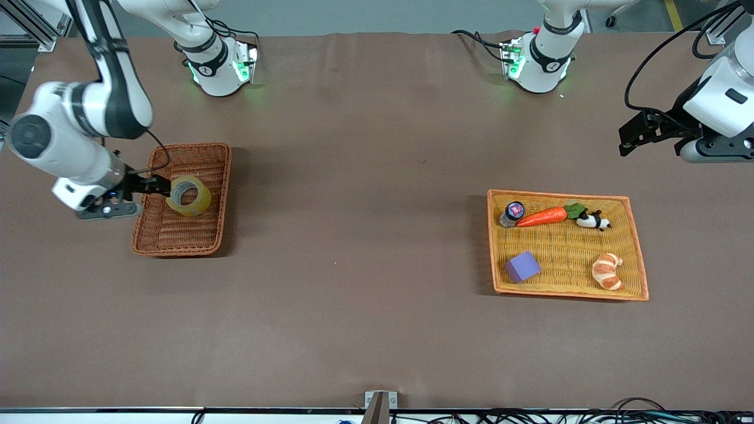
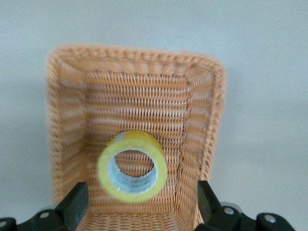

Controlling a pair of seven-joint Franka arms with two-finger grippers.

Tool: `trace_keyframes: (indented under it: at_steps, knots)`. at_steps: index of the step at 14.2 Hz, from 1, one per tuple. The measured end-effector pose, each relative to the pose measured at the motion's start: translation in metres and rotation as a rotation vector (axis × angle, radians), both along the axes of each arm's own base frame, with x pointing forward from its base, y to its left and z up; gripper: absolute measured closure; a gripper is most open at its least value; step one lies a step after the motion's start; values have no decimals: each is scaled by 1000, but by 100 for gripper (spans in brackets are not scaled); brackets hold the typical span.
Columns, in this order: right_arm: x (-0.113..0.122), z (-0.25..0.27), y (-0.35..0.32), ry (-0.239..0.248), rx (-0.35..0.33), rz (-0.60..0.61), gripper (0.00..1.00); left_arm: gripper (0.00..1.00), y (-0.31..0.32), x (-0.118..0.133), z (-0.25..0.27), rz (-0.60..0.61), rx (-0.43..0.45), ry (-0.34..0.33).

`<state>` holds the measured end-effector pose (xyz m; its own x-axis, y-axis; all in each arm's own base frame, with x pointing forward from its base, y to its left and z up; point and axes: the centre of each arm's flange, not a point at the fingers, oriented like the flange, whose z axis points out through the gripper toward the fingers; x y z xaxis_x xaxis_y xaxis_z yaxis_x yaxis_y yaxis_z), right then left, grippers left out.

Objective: Move tape to another basket

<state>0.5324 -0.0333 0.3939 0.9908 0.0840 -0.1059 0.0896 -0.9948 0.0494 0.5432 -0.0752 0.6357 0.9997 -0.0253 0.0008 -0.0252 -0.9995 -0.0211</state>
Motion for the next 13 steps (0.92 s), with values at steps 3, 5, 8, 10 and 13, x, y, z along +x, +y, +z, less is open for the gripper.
trace_keyframes:
  at_steps: [3, 5, 8, 10, 13]
  knots:
    - [17, 98, -3, -38, -6, -42, 0, 0, 0, 0, 0, -3, 0, 0]
    - [18, 152, -6, -44, -7, -56, 0, 0, 0, 0, 0, -4, 0, 0]
    - [11, 223, -4, -65, 32, -79, 0, 0, 3, 1, 0, -6, 0, 0]
    - [8, 261, -6, -110, 54, -88, 0, 0, 3, 1, -1, -22, 0, 0]
    - [8, 276, -9, -124, 58, -95, 0, 0, 3, 3, -1, -28, -1, -1]
